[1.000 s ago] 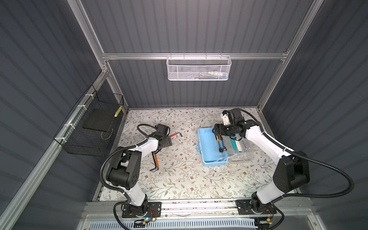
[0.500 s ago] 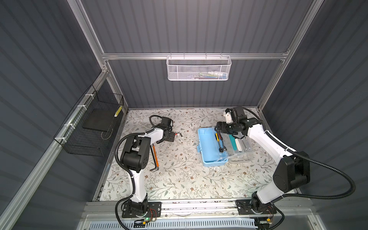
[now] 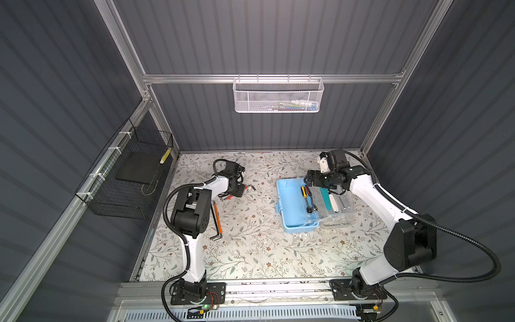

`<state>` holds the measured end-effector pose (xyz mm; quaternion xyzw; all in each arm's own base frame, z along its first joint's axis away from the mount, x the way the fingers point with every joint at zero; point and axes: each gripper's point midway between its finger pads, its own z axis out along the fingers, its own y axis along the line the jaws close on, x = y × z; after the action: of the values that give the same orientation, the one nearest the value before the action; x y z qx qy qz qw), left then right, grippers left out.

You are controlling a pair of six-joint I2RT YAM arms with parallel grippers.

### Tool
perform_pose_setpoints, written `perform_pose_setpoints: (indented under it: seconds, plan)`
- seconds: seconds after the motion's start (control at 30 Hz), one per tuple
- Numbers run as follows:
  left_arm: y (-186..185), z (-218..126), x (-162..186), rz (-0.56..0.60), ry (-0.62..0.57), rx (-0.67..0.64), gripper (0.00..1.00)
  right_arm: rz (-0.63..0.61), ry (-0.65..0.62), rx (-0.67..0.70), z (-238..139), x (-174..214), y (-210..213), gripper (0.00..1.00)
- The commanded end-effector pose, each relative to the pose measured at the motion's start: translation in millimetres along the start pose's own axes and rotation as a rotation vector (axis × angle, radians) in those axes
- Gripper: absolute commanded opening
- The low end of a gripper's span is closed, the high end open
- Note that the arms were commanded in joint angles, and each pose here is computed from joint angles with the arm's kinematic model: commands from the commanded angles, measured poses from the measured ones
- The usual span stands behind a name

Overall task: Pack the tool kit
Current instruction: 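Move the left gripper to the red-handled hex key and grasp it, then carry the red hex key over the blue box with the left gripper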

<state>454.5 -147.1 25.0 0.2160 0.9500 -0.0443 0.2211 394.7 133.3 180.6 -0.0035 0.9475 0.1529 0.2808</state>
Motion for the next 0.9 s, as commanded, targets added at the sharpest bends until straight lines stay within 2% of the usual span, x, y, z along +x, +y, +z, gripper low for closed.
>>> perform_pose_setpoints:
  seconds: [0.0, 0.23, 0.4, 0.53, 0.87]
  plan:
    - [-11.6, 15.4, 52.2, -0.012, 0.168, 0.063, 0.19, 0.013, -0.001, 0.014, -5.1, 3.8, -6.6, 0.91]
    - [-16.4, 12.8, 60.9, -0.075, 0.185, 0.077, 0.05, 0.020, -0.007, 0.015, -6.4, 3.9, -9.4, 0.91]
    - [-22.6, 5.4, 59.1, -0.119, 0.154, 0.104, 0.00, 0.032, -0.012, 0.012, -6.0, 5.8, -11.5, 0.91]
    - [-29.3, 3.5, 55.2, -0.175, 0.135, 0.141, 0.00, 0.035, -0.017, 0.014, -8.4, 7.4, -13.5, 0.91]
    - [-44.3, -20.1, 34.4, -0.306, -0.001, 0.231, 0.00, 0.055, -0.027, -0.003, -9.1, 6.4, -12.1, 0.91]
